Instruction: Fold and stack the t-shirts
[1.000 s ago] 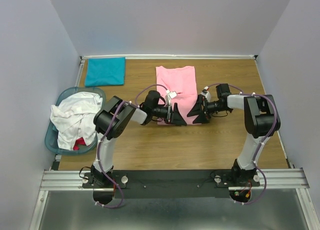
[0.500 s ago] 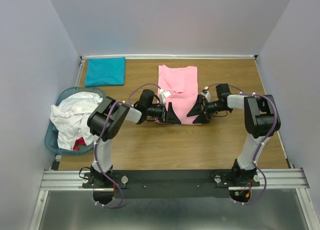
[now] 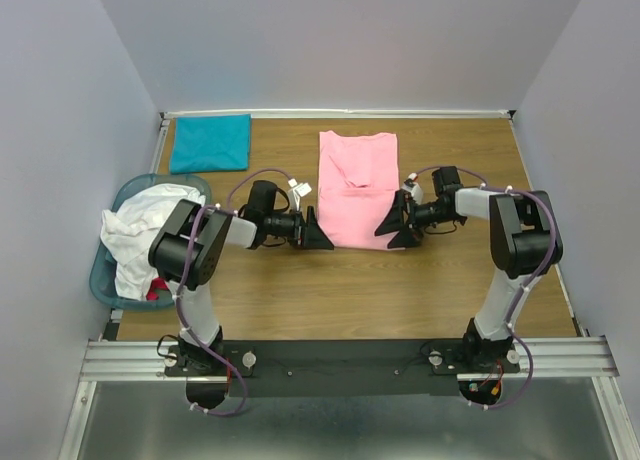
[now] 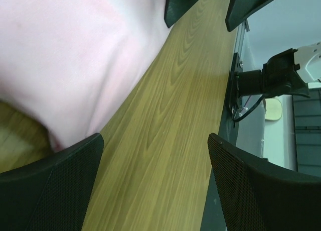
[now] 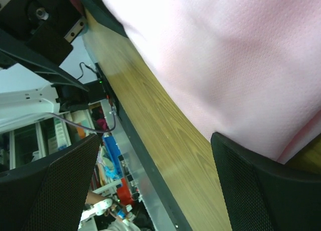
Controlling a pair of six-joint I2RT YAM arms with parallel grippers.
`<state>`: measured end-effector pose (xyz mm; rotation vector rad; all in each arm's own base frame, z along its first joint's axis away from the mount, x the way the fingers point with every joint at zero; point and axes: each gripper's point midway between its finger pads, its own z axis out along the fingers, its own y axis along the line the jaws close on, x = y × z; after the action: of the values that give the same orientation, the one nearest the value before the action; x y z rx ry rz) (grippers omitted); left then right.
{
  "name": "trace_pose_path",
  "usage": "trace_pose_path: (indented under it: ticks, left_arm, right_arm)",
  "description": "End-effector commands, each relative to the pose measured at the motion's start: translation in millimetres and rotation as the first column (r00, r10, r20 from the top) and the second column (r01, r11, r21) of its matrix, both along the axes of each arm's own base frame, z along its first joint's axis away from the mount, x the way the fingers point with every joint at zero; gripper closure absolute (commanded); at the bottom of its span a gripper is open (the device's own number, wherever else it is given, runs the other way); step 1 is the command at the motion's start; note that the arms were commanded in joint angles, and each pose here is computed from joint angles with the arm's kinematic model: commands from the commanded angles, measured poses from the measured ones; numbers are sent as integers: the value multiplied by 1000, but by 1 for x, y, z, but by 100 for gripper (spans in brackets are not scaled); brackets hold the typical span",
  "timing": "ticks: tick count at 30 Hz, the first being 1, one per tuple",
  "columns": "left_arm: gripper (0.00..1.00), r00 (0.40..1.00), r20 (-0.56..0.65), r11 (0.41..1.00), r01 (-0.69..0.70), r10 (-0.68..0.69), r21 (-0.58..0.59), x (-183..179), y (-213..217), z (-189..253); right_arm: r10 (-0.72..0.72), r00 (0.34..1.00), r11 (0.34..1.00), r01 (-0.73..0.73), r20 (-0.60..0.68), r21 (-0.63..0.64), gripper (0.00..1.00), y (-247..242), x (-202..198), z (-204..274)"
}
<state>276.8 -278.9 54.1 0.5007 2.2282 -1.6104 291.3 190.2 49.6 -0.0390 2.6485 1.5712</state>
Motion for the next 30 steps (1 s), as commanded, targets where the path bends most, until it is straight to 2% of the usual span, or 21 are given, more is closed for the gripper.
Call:
trace_pose_path:
  ticks: [1,5,6,9,11,12,13,15,17,18,19,20,21,22,25,26,30]
  left_arm:
    - [6,1000,-13,997,25,-24,70,-19,17,-10]
    - [6,993,99,995,58,-66,76,-16,19,15]
    - [6,979,186,995,68,-82,77,-12,20,27]
    - [6,939,331,991,61,-97,118,-1,24,50]
    - [6,869,474,983,63,-140,175,13,28,62]
    - [6,829,536,979,62,-160,195,17,29,72]
    - [6,739,641,971,72,-206,228,27,31,83]
    - [19,665,700,958,86,-260,274,27,34,88]
    - [33,557,770,943,82,-312,322,29,35,97]
    - [46,449,811,922,93,-375,375,28,34,97]
    - [54,415,813,908,97,-409,407,24,33,90]
    - [61,375,815,893,100,-442,438,22,30,87]
    - [70,292,814,863,108,-503,494,17,24,80]
    - [74,268,798,840,102,-539,533,13,23,71]
    - [75,169,767,785,149,-620,601,-7,9,49]
    - [75,156,754,770,137,-638,623,-6,8,43]
    - [75,152,703,719,153,-695,678,-7,4,13]
  right_arm:
    - [8,999,995,-4,40,-97,1,-12,-5,-6]
    - [29,991,999,-31,130,13,2,-3,-1,43]
    - [32,988,999,-38,153,30,2,-1,0,56]
    - [41,956,998,-50,291,25,2,-1,12,92]
    - [68,937,998,-66,342,-18,3,-6,13,107]
    - [134,891,990,-103,433,-94,3,-12,18,103]
    - [171,875,983,-118,452,-143,5,-17,18,99]
    - [250,839,958,-142,483,-249,11,-28,17,92]
    - [364,764,905,-154,534,-397,22,-45,22,76]
    - [441,710,862,-164,549,-481,27,-54,22,67]
    - [477,686,840,-172,549,-514,35,-57,21,61]
    - [507,664,820,-177,549,-544,37,-59,21,57]
    - [567,617,779,-186,547,-598,40,-62,19,47]
    - [593,592,759,-187,545,-624,43,-62,19,43]
    - [690,498,681,-200,525,-705,49,-54,16,28]
    - [720,453,659,-208,527,-723,50,-43,14,26]
    - [758,403,622,-209,513,-755,53,-29,11,17]
